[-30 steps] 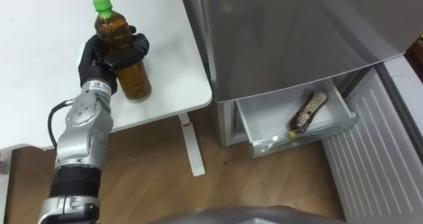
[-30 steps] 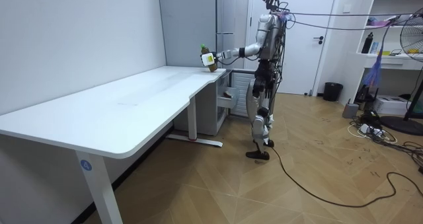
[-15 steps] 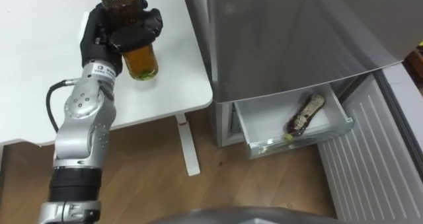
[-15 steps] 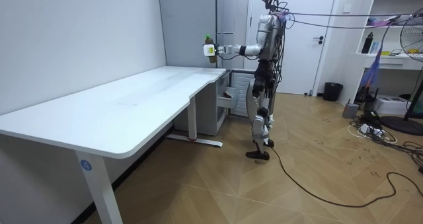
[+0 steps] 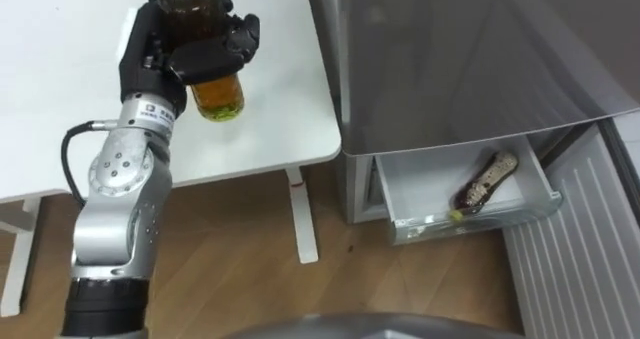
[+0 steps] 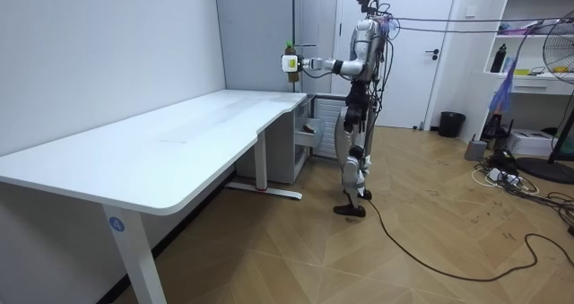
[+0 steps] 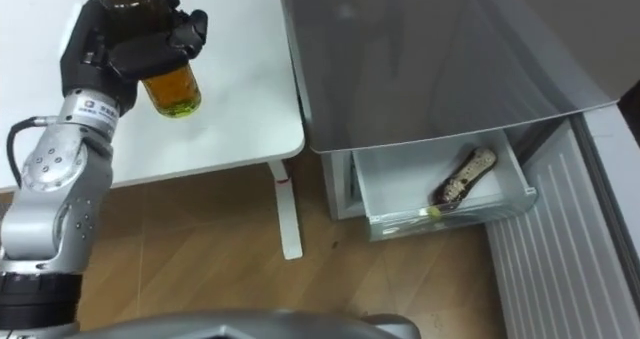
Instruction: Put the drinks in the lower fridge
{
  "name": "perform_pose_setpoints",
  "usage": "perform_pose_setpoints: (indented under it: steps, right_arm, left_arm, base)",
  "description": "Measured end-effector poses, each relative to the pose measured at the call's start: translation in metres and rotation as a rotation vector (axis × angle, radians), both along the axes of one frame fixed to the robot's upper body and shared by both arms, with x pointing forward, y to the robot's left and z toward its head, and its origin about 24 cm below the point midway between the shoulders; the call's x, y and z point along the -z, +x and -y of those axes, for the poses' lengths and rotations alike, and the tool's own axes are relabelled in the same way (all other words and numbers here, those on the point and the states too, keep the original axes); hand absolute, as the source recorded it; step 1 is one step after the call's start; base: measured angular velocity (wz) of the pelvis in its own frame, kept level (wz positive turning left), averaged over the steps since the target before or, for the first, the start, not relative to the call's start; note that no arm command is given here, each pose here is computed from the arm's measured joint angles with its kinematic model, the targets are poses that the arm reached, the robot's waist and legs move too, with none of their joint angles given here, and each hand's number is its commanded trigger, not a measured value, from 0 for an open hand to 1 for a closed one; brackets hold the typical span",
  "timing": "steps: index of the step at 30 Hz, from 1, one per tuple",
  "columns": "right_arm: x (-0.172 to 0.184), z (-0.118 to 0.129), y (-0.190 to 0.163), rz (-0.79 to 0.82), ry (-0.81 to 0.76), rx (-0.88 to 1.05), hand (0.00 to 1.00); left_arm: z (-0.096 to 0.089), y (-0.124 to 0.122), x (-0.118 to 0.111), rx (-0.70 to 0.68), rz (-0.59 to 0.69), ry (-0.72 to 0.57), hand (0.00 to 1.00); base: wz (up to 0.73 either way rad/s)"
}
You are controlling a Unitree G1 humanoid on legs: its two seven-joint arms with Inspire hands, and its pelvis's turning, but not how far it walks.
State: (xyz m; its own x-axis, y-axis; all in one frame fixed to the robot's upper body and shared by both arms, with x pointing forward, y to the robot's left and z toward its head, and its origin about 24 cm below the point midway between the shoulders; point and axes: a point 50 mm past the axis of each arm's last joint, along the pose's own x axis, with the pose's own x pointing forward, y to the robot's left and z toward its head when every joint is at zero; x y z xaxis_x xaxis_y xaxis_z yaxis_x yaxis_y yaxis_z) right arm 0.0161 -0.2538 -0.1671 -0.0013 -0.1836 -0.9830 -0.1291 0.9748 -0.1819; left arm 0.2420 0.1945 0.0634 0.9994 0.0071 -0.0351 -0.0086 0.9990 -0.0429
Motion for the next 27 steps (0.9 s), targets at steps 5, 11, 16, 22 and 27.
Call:
perform_pose_setpoints:
  steps: [5, 11, 16, 22, 27]
  right_arm:
    - [0.001, -0.004, 0.008, 0.016, -0.003, -0.022, 0.0]
    - [0.001, -0.007, 0.018, 0.04, 0.003, -0.05, 0.0]
    - [0.001, -0.007, 0.022, 0.05, -0.002, -0.094, 0.0]
    - [-0.002, -0.008, 0.043, 0.102, -0.004, -0.167, 0.0]
    - [-0.003, -0.009, 0.05, 0.119, 0.003, -0.225, 0.0]
  left_arm:
    - [0.011, -0.012, 0.016, 0.06, -0.066, -0.018, 1.0]
    - [0.034, -0.026, 0.033, 0.17, -0.14, -0.066, 1.0]
    - [0.043, -0.03, 0.037, 0.216, -0.153, -0.118, 1.0]
    - [0.046, -0.039, 0.044, 0.263, -0.187, -0.13, 1.0]
    - [0.048, -0.042, 0.05, 0.275, -0.212, -0.142, 1.0]
  base:
    - [0.14]
    - [0.24]
    - [0.06]
    - [0.07]
    - [0.02]
